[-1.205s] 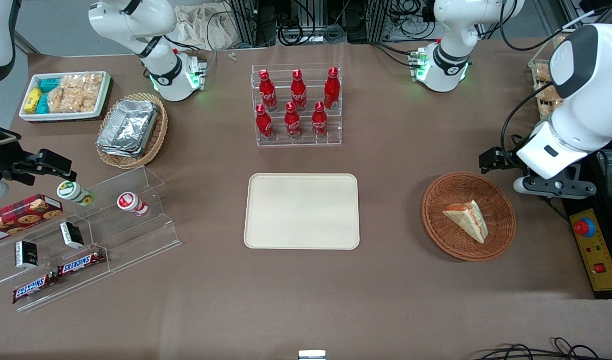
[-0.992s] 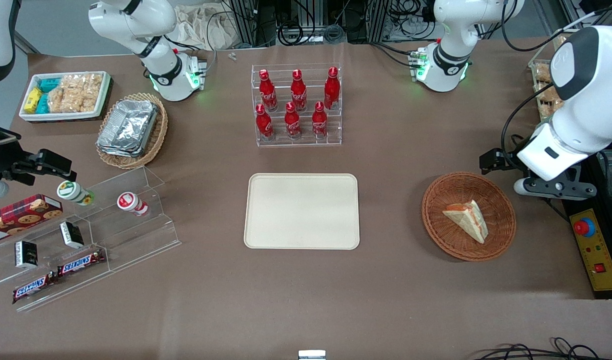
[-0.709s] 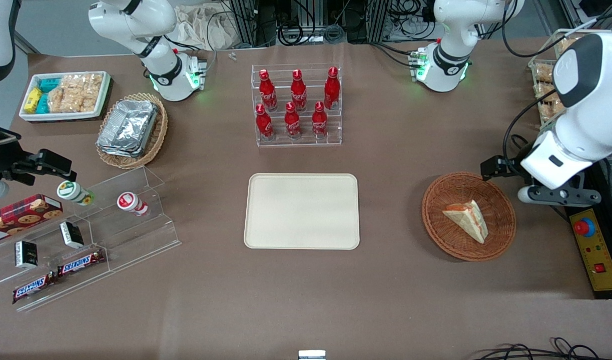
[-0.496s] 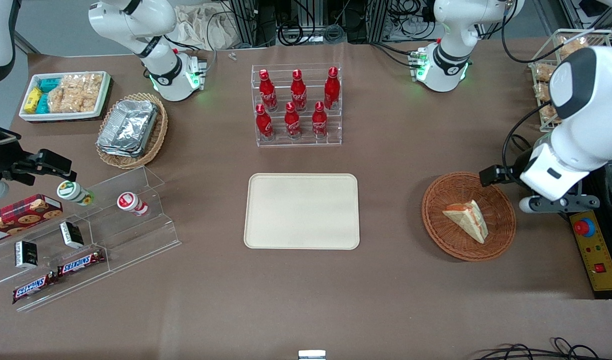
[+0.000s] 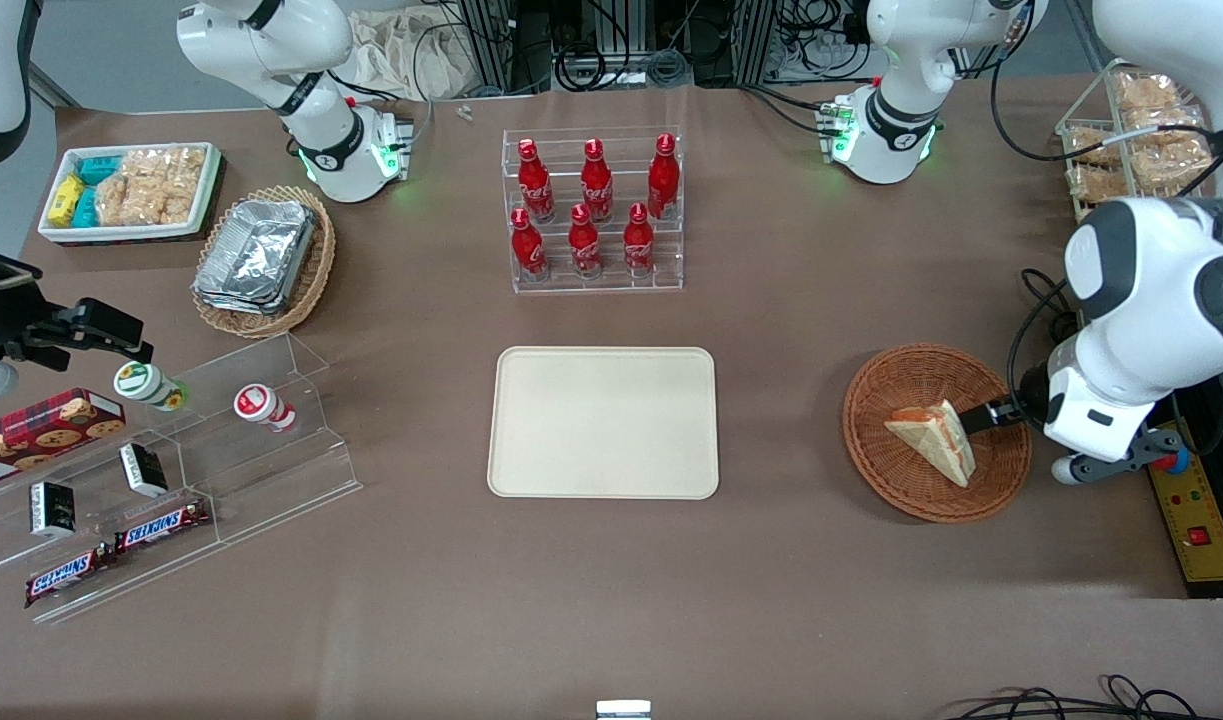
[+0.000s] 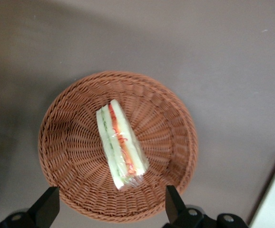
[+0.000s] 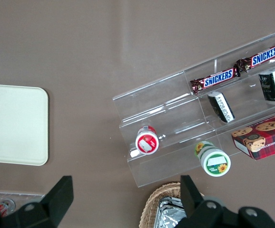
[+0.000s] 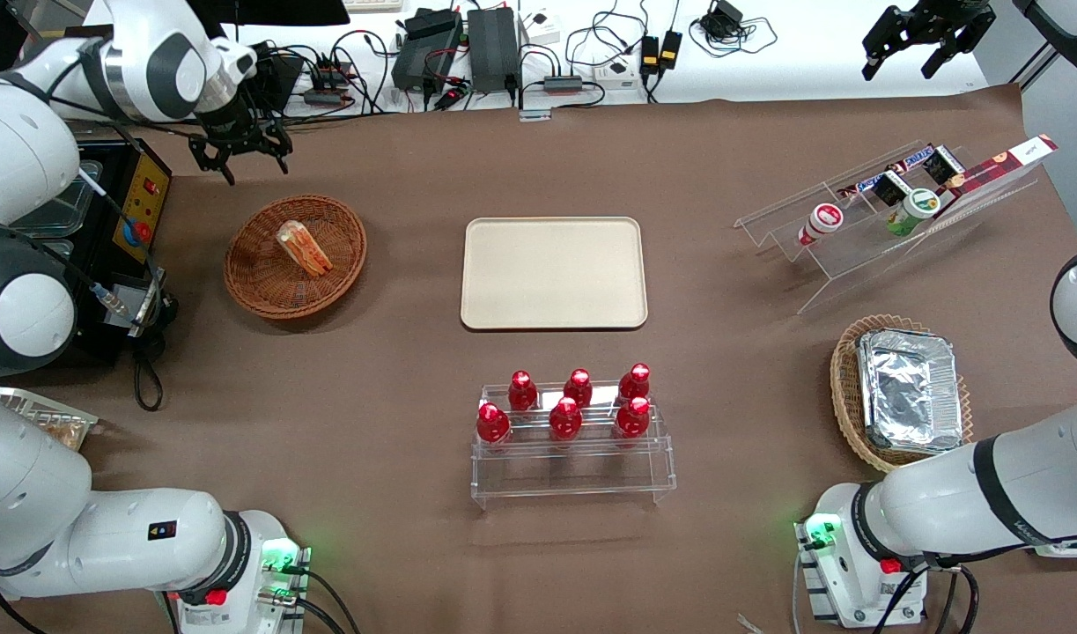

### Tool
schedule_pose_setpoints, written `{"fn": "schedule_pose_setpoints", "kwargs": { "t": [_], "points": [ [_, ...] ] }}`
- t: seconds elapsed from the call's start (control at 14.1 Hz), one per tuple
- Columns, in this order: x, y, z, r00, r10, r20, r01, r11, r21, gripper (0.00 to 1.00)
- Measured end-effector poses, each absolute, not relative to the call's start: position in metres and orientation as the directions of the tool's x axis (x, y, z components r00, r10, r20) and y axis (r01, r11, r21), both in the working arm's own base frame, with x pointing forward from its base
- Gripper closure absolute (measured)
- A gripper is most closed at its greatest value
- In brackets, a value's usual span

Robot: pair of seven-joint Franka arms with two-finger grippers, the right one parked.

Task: Place sandwich from basket to tray
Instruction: 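Lower the open left gripper over the wrapped sandwich in the basket, then close the left gripper on the sandwich's crust edge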

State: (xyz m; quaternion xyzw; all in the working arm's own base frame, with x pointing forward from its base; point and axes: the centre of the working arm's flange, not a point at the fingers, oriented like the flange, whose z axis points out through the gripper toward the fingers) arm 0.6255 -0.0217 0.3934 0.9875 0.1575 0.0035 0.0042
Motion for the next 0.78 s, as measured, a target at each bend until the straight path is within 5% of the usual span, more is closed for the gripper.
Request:
{"fn": "schedule_pose_setpoints", "kwargs": {
  "t": [0.78],
  "points": [
    [0.630, -0.030, 0.316, 0.817, 0.577, -0.010, 0.574, -0.813, -0.099, 0.00]
  ]
}}
